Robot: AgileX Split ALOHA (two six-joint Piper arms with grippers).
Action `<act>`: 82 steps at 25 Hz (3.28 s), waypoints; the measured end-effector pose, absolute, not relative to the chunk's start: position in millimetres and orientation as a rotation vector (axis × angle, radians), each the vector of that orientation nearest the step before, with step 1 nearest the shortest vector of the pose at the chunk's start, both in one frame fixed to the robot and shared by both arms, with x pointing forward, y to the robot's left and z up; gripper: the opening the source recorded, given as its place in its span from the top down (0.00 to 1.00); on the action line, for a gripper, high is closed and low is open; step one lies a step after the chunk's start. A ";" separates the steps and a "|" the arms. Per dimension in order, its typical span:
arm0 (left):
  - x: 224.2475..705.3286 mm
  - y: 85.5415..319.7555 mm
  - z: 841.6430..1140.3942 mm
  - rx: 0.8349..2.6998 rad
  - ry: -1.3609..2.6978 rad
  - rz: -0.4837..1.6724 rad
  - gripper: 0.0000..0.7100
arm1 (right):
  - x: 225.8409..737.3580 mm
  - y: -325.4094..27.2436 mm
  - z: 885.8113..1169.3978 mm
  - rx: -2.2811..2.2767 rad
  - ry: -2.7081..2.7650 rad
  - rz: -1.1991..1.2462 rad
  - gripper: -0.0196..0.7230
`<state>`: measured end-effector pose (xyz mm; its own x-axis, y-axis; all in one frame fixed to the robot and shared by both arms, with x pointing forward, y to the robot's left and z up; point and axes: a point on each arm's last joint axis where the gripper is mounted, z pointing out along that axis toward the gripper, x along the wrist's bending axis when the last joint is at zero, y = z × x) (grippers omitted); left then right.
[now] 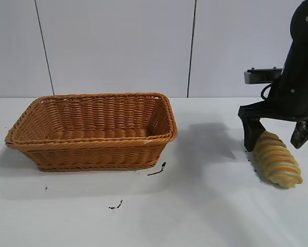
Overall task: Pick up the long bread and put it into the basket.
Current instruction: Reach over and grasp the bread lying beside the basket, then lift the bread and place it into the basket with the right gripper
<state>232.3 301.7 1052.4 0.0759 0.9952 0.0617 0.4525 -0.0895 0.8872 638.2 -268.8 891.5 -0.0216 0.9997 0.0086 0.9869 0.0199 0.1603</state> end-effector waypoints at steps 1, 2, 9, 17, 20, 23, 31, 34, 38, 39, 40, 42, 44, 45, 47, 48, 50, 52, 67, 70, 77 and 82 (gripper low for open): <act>232.3 301.7 1052.4 1.639 1.462 0.960 0.02 | 638.1 -268.8 887.2 2.125 2.170 0.172 0.07; 232.3 301.7 1052.4 1.639 1.462 0.960 0.02 | 637.9 -268.8 884.3 2.129 2.174 0.163 0.07; 232.3 301.7 1052.4 1.639 1.462 0.960 0.02 | 637.3 -268.9 879.8 2.137 2.182 0.145 0.47; 232.3 301.7 1052.4 1.639 1.462 0.960 0.02 | 634.5 -270.7 921.1 2.071 2.152 0.207 0.77; 232.3 301.7 1052.4 1.639 1.462 0.960 0.02 | 630.3 -271.4 956.0 2.023 2.108 0.288 0.77; 232.3 301.7 1052.4 1.639 1.462 0.960 0.02 | 622.9 -272.0 985.4 1.977 2.100 0.331 0.77; 232.3 301.7 1052.4 1.639 1.462 0.960 0.02 | 644.0 -257.2 1041.1 1.894 2.160 0.362 0.78; 232.3 301.7 1052.4 1.639 1.462 0.960 0.02 | 660.9 -232.5 1053.2 1.809 2.231 0.371 0.78; 232.3 301.7 1052.4 1.639 1.462 0.960 0.02 | 679.2 -185.6 1057.5 1.615 2.372 0.383 0.78; 232.3 301.7 1052.4 1.639 1.462 0.960 0.02 | 683.1 -173.8 1057.5 1.551 2.405 0.390 0.78; 232.3 301.7 1052.4 1.639 1.462 0.960 0.02 | 685.7 -159.2 1057.3 1.485 2.437 0.403 0.78; 232.3 301.7 1052.4 1.639 1.462 0.960 0.02 | 686.8 -128.6 1057.2 1.335 2.499 0.431 0.80; 232.3 301.7 1052.4 1.639 1.462 0.960 0.02 | 686.4 -98.2 1054.4 1.189 2.549 0.458 0.80; 232.3 301.7 1052.4 1.639 1.462 0.960 0.02 | 683.5 -82.3 1052.1 1.114 2.576 0.469 0.80; 232.3 301.7 1052.4 1.639 1.462 0.960 0.02 | 677.8 -53.3 1045.8 0.969 2.610 0.500 0.80; 232.3 301.7 1052.4 1.639 1.462 0.960 0.02 | 673.7 -38.8 1043.1 0.886 2.621 0.522 0.80; 232.3 301.7 1052.4 1.639 1.462 0.960 0.02 | 666.0 -14.4 1038.1 0.677 2.639 0.549 0.80; 232.3 301.7 1052.4 1.639 1.462 0.960 0.02 | 657.0 7.3 1035.1 0.465 2.644 0.564 0.80; 232.3 301.7 1052.4 1.639 1.462 0.960 0.02 | 659.5 47.9 936.7 -0.055 2.729 0.464 0.80; 232.3 301.7 1052.4 1.639 1.462 0.960 0.02 | 661.2 49.3 932.3 -0.022 2.718 0.483 0.79; 232.3 301.7 1052.4 1.639 1.462 0.960 0.02 | 665.8 46.4 933.3 0.078 2.708 0.525 0.19; 232.3 301.7 1052.4 1.639 1.462 0.960 0.02 | 673.5 36.7 936.1 0.145 2.700 0.535 0.12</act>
<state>232.3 301.7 1052.4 0.0759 0.9952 0.0617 0.4525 -0.0895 0.8872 673.5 36.7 936.1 -0.9214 0.1719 -0.3485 0.0261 0.9222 0.3858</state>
